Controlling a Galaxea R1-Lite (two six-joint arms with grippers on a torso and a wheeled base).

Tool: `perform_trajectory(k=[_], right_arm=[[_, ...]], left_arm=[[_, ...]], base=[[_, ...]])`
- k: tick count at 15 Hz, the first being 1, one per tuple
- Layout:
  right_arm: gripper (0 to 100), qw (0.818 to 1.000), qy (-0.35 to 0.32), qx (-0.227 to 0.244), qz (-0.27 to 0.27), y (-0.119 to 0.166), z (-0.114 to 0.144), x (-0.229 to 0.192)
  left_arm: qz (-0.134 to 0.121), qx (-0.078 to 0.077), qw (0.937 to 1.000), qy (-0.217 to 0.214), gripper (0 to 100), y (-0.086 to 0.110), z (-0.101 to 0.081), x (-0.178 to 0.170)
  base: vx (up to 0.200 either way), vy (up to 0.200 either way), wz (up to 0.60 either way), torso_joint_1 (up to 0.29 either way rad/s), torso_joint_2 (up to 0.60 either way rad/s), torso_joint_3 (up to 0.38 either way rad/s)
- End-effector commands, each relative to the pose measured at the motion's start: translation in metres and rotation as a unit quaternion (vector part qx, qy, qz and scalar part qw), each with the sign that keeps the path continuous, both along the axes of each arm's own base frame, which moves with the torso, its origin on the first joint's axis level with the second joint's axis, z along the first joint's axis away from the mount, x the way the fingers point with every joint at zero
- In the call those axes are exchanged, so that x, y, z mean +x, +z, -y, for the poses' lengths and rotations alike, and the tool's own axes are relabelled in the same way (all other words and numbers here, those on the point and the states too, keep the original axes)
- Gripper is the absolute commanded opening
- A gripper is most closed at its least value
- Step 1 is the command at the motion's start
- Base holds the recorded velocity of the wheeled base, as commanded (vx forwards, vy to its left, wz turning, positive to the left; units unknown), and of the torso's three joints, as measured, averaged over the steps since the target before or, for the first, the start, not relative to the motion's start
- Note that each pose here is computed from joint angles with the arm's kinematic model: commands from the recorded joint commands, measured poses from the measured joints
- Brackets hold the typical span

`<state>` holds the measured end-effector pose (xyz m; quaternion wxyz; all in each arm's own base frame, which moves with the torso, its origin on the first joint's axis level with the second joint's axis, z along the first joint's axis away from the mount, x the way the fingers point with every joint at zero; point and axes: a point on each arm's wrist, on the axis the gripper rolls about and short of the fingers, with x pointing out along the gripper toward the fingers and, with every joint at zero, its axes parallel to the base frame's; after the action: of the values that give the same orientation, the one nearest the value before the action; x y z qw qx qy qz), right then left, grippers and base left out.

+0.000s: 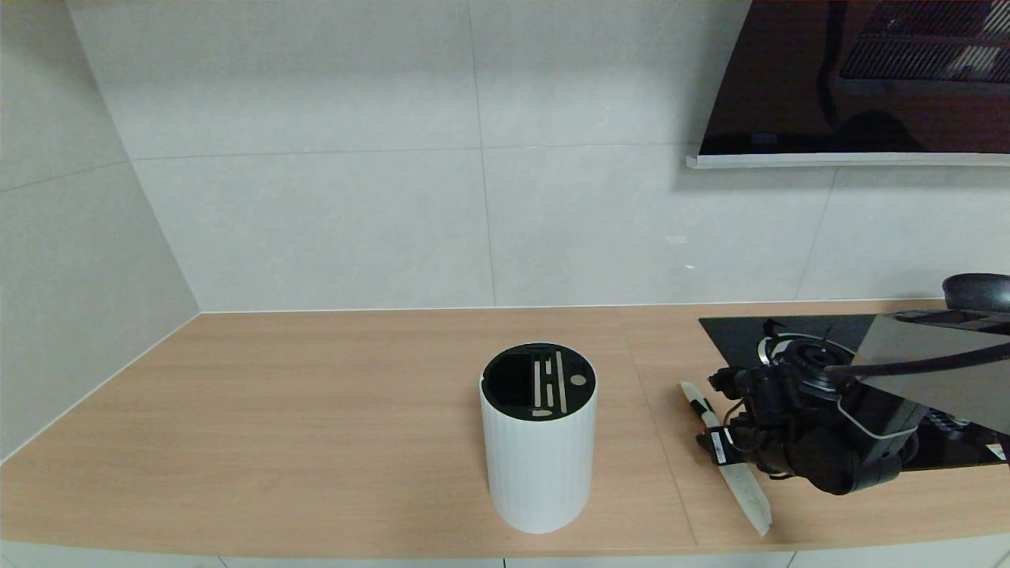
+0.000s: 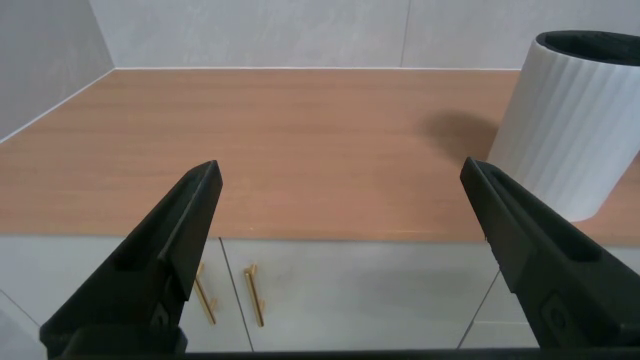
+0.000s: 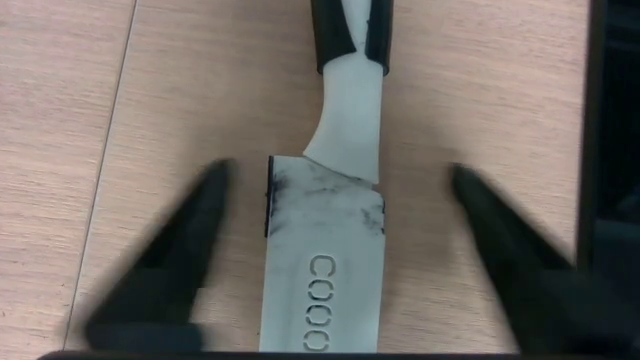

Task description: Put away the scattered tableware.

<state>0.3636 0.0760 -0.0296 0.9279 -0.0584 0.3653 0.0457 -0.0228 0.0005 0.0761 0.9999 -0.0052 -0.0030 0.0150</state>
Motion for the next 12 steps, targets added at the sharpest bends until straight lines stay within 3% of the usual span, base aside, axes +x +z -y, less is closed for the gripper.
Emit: perform_trajectory(k=[1, 6, 12], right_arm=[[0, 1.000, 0.000, 0.000, 0.000, 0.001, 0.000, 0.000], [0, 1.000, -0.001, 0.002, 0.011, 0.009, 0.000, -0.001], [0, 0.994, 0.010, 0.023, 0.110, 0.100, -0.003, -0.028]], left_arm=[[-0.001, 0.000, 1.0000, 0.000, 100, 0.000, 0.000, 0.000], [0.000, 0.000, 1.0000, 0.000, 100, 0.000, 0.000, 0.000], [0.000, 0.001, 1.0000, 0.001, 100, 0.000, 0.000, 0.000]], base=[[0.000, 0.000, 0.00, 0.000, 0.00, 0.000], [0.000, 0.000, 0.00, 0.000, 0.00, 0.000], [0.000, 0.000, 0.00, 0.000, 0.00, 0.000]])
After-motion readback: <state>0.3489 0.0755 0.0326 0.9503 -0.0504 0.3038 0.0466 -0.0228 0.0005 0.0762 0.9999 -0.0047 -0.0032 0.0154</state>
